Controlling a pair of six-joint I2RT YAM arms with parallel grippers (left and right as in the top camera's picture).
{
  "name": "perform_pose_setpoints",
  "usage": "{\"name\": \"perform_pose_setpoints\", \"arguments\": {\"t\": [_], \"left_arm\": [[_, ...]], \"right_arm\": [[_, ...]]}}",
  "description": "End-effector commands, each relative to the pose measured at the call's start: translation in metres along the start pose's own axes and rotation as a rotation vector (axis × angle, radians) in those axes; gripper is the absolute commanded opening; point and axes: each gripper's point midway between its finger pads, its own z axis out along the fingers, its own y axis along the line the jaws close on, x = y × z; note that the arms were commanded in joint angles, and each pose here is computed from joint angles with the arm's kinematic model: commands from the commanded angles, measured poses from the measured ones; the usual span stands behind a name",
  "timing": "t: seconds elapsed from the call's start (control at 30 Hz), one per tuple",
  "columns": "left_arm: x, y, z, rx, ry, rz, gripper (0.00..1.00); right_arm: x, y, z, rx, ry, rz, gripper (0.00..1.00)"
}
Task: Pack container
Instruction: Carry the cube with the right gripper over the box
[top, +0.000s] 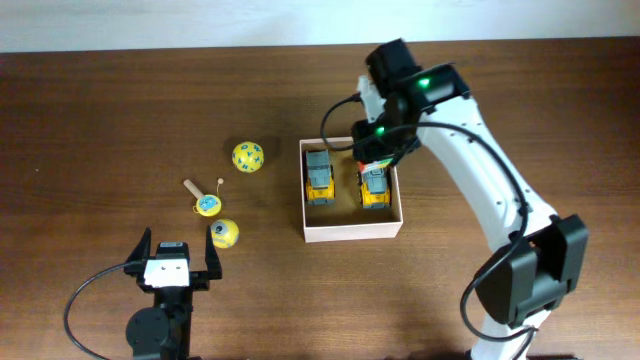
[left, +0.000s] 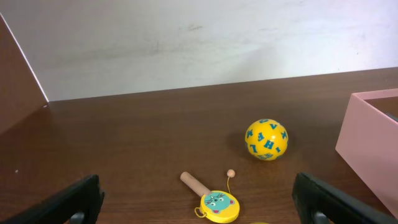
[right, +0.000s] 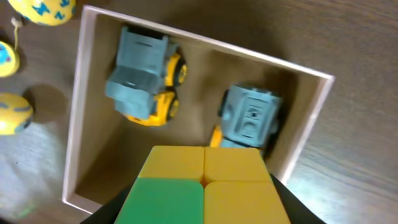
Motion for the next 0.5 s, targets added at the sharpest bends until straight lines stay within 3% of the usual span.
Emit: {"name": "perform_pose_setpoints", "arguments": {"t": [0.0, 0.23, 0.47], "left_arm": [[0.003, -0.003, 0.000, 0.014, 0.003, 0.016, 0.99], [0.003, -0.003, 0.000, 0.014, 0.003, 0.016, 0.99], [0.003, -0.003, 0.000, 0.014, 0.003, 0.016, 0.99]], "right_arm": [[-0.008, 0.012, -0.011, 0.046, -0.066, 0.063, 0.43], [-0.015, 0.021, 0.009, 0.112, -0.115, 0.131, 0.43], [-0.015, 0.013, 0.053, 0.160, -0.062, 0.158, 0.43]]}}
